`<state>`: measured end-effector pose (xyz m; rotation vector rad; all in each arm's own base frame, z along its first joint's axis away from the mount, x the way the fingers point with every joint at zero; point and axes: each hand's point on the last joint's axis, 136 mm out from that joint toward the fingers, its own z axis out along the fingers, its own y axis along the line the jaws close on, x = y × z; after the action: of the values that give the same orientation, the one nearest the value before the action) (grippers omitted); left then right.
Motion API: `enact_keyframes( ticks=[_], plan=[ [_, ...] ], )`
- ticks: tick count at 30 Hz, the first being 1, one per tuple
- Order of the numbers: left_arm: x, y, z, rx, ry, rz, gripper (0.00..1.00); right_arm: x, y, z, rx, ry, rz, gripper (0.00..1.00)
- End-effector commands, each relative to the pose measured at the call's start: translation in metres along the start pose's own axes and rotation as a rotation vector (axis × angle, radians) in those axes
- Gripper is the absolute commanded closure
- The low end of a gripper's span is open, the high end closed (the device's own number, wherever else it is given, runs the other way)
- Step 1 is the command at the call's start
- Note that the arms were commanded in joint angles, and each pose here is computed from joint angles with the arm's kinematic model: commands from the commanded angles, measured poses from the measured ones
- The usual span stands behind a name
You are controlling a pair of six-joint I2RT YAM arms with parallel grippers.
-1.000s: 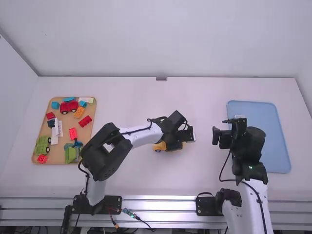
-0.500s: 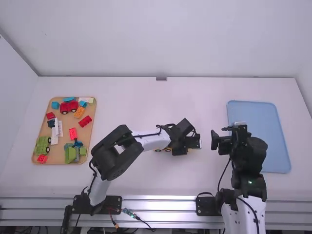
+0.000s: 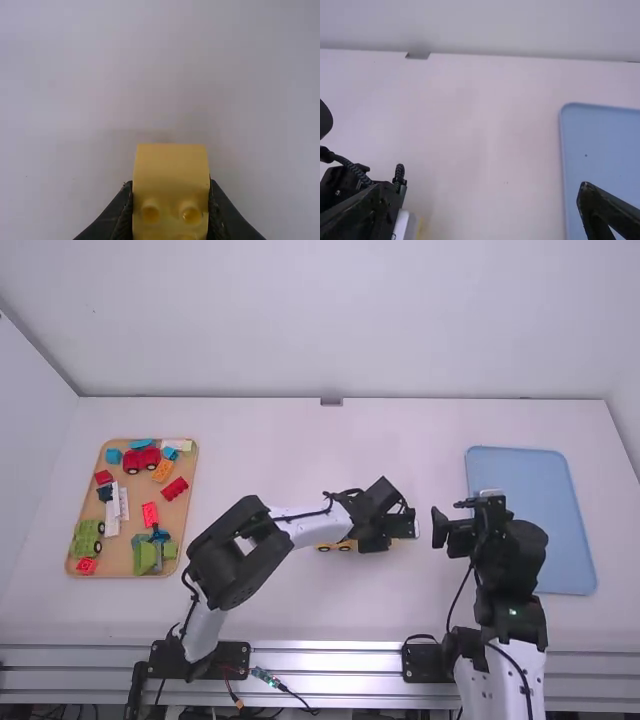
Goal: Assemble lego blocks to make yellow taxi
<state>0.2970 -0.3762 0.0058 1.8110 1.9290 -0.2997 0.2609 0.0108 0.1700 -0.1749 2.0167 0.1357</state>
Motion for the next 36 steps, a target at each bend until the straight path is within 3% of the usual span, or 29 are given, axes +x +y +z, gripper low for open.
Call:
enact_keyframes(
  ticks=[1, 7, 19, 20, 21, 23, 24, 29, 36],
  plan=[
    [0.001, 0.003, 0.003, -0.002, 0.007, -0.001, 0.78, 0.001, 0.003, -0.001, -0.011, -0.006, -0.005, 0.00],
    [0.002, 0.002, 0.003, 0.001, 0.011, -0.002, 0.69, -0.002, 0.004, -0.004, -0.010, -0.019, -0.009, 0.00],
    [0.010, 0.002, 0.008, -0.010, 0.005, -0.006, 0.62, -0.002, 0.004, -0.006, -0.009, -0.023, -0.011, 0.00],
    [0.010, 0.002, 0.008, -0.012, 0.005, -0.006, 0.58, -0.002, 0.004, -0.006, -0.009, -0.024, -0.011, 0.00],
    [0.011, 0.002, 0.008, -0.012, 0.006, -0.006, 0.43, -0.002, 0.004, -0.006, -0.009, -0.024, -0.011, 0.00],
    [0.010, 0.004, 0.008, -0.023, 0.009, -0.006, 0.26, -0.002, 0.004, -0.006, -0.010, -0.024, -0.011, 0.00],
    [0.011, 0.009, 0.008, -0.051, 0.014, -0.016, 0.01, -0.002, 0.004, -0.006, -0.010, -0.024, -0.011, 0.00],
    [-0.001, 0.022, -0.009, -0.109, -0.017, -0.059, 0.01, -0.004, 0.007, -0.006, -0.026, -0.034, -0.034, 0.00],
    [-0.007, 0.044, -0.063, -0.142, -0.060, -0.085, 0.01, -0.008, 0.024, -0.003, -0.132, -0.057, -0.147, 0.00]
  ],
)
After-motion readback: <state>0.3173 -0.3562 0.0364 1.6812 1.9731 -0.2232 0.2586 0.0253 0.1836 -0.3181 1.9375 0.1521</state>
